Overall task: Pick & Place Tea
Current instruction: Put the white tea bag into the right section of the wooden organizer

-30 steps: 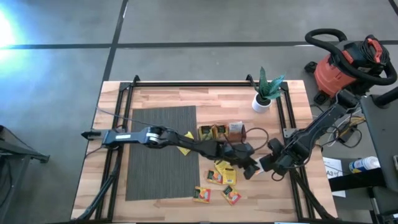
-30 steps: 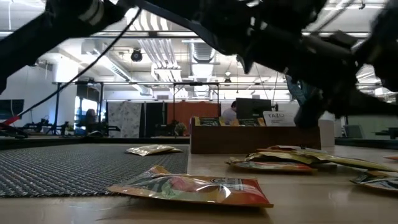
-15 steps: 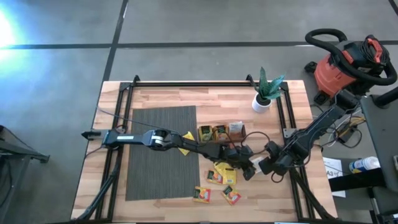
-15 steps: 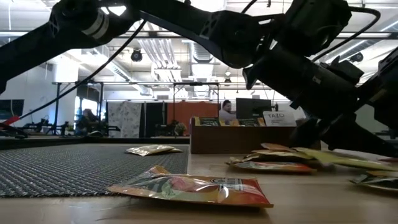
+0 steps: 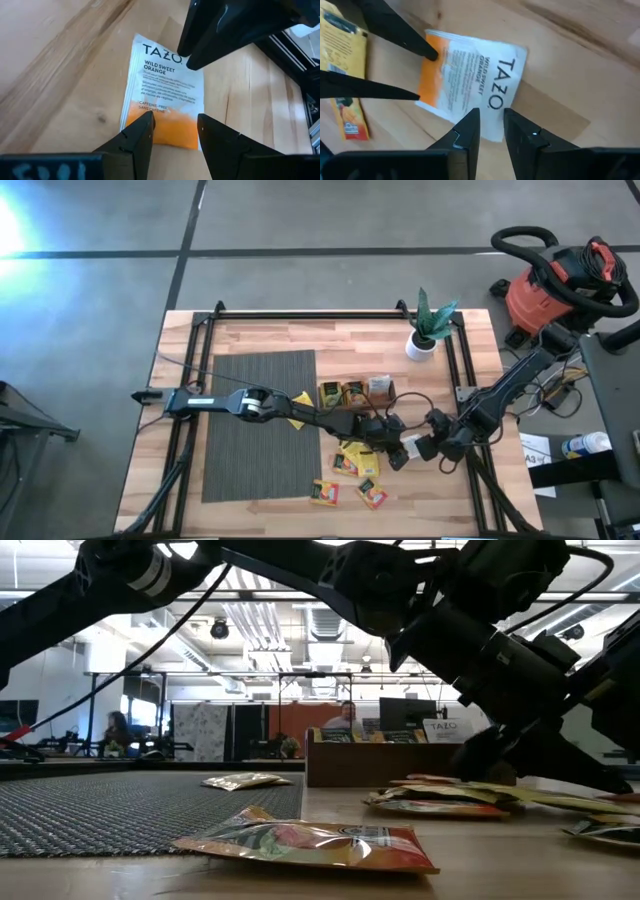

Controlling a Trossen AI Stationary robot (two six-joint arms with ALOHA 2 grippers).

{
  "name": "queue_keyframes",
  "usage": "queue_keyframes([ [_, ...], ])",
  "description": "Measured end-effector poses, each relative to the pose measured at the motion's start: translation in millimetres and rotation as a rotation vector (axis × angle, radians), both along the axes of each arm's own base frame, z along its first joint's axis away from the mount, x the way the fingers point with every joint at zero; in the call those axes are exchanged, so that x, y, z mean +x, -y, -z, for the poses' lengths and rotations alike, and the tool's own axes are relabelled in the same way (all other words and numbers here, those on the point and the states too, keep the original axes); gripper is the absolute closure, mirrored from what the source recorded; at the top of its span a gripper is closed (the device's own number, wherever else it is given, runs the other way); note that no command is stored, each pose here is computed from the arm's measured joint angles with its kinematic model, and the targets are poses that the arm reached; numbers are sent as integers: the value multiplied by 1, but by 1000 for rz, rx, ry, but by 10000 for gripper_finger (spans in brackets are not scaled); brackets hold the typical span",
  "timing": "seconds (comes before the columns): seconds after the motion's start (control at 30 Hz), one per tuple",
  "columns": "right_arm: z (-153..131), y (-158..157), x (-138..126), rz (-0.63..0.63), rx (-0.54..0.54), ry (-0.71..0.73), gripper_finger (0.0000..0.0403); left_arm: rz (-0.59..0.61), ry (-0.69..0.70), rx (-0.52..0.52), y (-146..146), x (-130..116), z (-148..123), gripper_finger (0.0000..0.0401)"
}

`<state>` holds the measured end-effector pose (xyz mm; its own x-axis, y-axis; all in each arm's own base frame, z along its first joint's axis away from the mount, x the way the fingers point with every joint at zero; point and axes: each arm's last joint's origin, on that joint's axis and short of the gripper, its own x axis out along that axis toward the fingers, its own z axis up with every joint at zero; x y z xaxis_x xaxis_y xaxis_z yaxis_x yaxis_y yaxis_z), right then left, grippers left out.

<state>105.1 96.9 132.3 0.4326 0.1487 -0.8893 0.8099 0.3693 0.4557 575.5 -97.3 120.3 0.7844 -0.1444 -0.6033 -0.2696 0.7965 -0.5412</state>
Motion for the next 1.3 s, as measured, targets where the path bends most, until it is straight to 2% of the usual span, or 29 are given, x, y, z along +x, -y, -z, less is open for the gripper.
queue_keyframes([
  [0.17,1,0,1,17,-23,27,300,-3,4,-5,2,0,0,243],
  [0.37,13,-3,4,32,27,92,289,2,6,-10,3,0,1,243],
  [0.5,15,-3,7,30,8,140,287,-1,4,-16,3,0,1,243],
  [0.63,13,-2,8,31,-54,178,298,-5,3,-22,3,0,1,243],
  [0.9,10,-3,9,-4,-72,192,351,0,14,-17,6,-1,-5,243],
  [1.03,5,-6,12,-66,-106,218,384,-8,11,19,7,-5,-19,243],
  [1.13,-3,-10,16,-134,-136,243,391,-34,-16,50,8,-11,-36,243],
  [1.3,-25,-11,18,-252,-259,211,393,-90,-15,169,12,-28,-84,243],
])
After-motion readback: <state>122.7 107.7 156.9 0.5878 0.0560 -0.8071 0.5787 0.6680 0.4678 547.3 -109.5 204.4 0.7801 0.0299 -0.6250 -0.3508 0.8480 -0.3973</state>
